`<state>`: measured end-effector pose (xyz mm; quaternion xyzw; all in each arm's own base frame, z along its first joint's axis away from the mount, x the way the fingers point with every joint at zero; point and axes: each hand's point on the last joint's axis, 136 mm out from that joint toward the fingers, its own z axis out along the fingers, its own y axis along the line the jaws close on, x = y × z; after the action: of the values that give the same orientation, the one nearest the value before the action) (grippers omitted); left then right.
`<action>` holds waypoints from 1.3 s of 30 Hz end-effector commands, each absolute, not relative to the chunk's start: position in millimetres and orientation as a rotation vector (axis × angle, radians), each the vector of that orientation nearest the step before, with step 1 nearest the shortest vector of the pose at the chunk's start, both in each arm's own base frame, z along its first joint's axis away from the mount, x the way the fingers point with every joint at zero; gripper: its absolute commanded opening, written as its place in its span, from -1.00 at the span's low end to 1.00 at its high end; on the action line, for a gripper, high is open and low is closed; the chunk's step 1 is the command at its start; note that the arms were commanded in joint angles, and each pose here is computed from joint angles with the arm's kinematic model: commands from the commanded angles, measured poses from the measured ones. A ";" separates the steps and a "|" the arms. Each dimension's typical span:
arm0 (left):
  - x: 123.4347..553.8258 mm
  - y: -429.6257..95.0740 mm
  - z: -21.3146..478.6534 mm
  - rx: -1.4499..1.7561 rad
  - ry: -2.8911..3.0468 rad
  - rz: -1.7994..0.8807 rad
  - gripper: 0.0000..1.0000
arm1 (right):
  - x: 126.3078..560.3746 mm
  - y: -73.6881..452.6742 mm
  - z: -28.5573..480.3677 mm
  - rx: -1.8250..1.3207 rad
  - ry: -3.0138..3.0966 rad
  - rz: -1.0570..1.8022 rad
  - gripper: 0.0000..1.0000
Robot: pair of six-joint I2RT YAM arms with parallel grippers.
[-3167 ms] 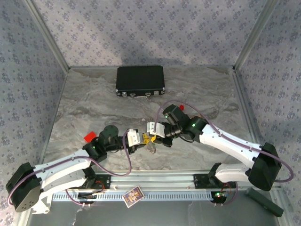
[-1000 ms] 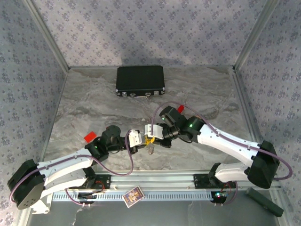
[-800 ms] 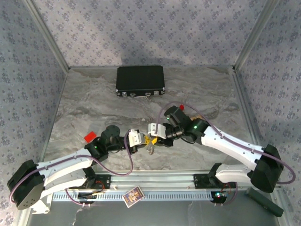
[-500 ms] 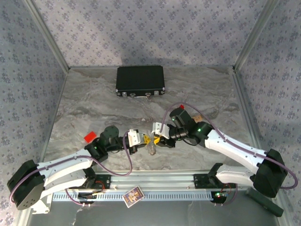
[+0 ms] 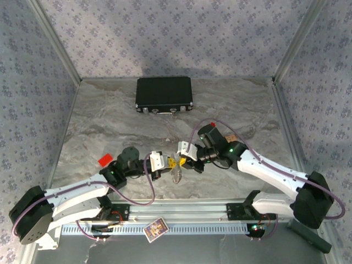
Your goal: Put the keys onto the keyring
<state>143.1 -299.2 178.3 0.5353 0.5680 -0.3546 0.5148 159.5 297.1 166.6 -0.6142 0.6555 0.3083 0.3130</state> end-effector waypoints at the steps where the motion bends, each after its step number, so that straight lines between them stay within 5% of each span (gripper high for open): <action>1: 131.9 -305.9 205.7 1.290 1.225 -0.919 -1.00 | 158.3 300.7 167.9 -1.614 1.735 0.858 -0.62; 8: 131.8 -302.7 203.3 1.284 1.231 -0.907 -1.00 | 157.3 289.5 180.1 -1.554 1.685 0.842 -0.30; 39: 135.9 -296.9 209.9 1.190 1.228 -0.915 -1.00 | 161.0 308.9 153.8 -1.363 1.697 0.866 -0.14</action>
<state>136.8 -296.5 185.5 0.5219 0.5502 -0.3760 0.5325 155.5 303.0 151.1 -0.5472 0.6709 0.3381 0.3691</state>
